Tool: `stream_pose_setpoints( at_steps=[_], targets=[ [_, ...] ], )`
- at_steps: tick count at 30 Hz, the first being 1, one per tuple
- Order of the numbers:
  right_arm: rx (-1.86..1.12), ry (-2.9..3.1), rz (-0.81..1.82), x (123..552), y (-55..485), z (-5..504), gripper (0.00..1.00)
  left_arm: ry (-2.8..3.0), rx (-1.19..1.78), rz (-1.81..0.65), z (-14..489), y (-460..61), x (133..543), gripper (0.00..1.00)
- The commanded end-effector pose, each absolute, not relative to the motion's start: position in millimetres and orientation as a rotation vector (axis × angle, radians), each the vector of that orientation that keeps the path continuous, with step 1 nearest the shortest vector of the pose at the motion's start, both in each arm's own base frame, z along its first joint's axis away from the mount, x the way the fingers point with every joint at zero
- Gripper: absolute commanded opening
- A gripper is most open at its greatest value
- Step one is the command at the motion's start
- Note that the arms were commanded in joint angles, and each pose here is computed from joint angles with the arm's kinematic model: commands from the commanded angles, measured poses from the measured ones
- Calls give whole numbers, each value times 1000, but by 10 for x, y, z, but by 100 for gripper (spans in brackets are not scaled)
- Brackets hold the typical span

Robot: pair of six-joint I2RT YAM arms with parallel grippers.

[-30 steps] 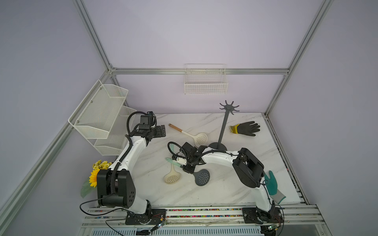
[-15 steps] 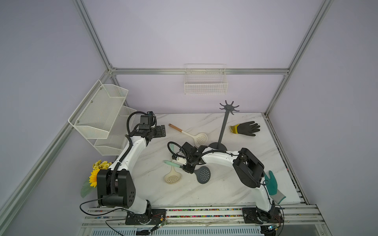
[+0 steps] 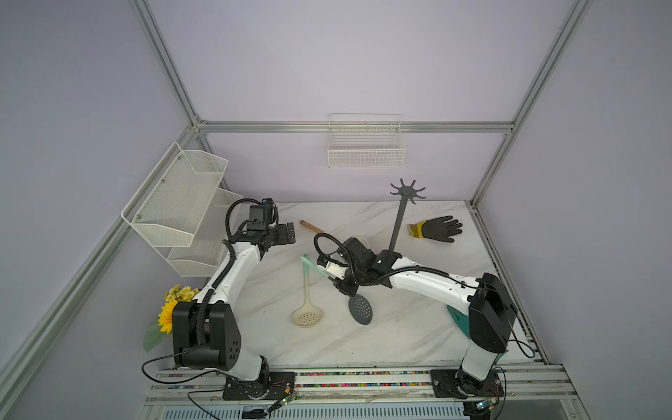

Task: Hang the skimmer on the kitchen utensil rack
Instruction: Pick up the skimmer from the center of the board, then adjust the rack at the center of the board.

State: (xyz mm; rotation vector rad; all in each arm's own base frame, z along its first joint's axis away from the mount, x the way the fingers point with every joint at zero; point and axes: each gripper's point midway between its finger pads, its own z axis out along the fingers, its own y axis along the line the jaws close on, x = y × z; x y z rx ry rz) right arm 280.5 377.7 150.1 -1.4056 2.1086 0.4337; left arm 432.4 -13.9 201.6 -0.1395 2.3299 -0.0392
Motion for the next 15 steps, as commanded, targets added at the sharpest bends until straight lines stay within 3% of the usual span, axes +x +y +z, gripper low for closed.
stream_pose_setpoints(
  at_steps=[1,8,15],
  targets=[
    [-1347,2100,496,2853,3734,1608,8,2282,-148,-75,2199,-158,4355,100],
    [-1199,2014,702,2869,3605,2075,3,2288,-99,-129,2199,-252,4357,100],
    [-1075,1882,935,2652,3261,2899,2,2306,59,-358,2152,-631,4343,100]
  ],
)
